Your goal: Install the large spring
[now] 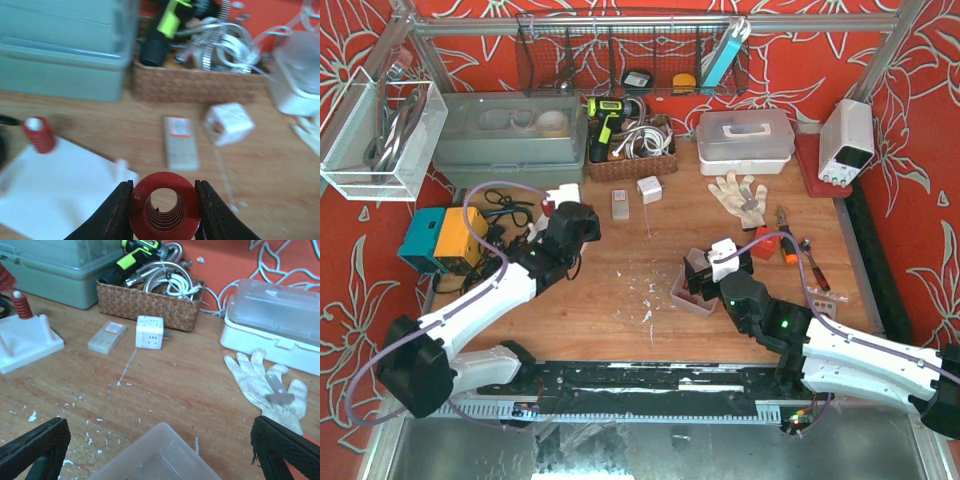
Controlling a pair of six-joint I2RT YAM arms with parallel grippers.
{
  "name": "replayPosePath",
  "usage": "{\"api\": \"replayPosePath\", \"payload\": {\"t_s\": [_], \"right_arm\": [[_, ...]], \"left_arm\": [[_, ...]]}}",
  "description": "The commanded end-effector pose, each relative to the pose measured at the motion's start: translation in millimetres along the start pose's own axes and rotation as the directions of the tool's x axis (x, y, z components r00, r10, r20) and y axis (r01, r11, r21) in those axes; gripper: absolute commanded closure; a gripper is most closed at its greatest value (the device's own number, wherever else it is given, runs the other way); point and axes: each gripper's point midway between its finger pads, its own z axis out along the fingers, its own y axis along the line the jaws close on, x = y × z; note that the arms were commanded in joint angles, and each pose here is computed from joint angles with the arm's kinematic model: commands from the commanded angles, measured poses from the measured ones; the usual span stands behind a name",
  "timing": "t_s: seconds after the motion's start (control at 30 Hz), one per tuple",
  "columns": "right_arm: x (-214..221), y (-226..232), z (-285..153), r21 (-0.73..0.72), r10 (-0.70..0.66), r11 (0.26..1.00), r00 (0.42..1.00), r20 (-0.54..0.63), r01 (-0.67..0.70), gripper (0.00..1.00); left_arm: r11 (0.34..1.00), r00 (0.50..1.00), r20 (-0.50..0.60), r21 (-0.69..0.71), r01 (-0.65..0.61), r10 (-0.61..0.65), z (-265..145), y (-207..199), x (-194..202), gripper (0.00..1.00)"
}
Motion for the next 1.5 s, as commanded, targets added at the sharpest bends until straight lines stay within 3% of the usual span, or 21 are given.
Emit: {"api": "replayPosePath", "payload": {"t_s": [0.0,0.33,0.67,1.47], "right_arm": [[5.5,-14.6,0.3,0.069,0.069,0.995,0.997,0.016,-0.07,0.01],[10.0,-6.6,6.4,0.051,0.061,0.997,0.998,-0.027,-0.059,0.01],[10.9,-6.4,8.4,0.054,0.042,0.998,0.998,-0.035,-0.041,0.01],[15.7,-2.7,14.1,0.047,0.027,0.999,0.998,-0.058,-0.024,0.01]], "left_arm": [[0.966,0.995,0.096,-0.258,0.021,0.004,11.2,56.5,-29.8,1.0],[0.875,0.994,0.094,-0.474,0.097,-0.06,31.6,144.7,-29.6,1.0],[0.81,0.995,0.005,-0.58,0.083,-0.098,49.0,185.0,-3.5,1.0],[0.811,0.983,-0.028,-0.57,0.132,-0.18,59.9,200.9,26.4,1.0]]}}
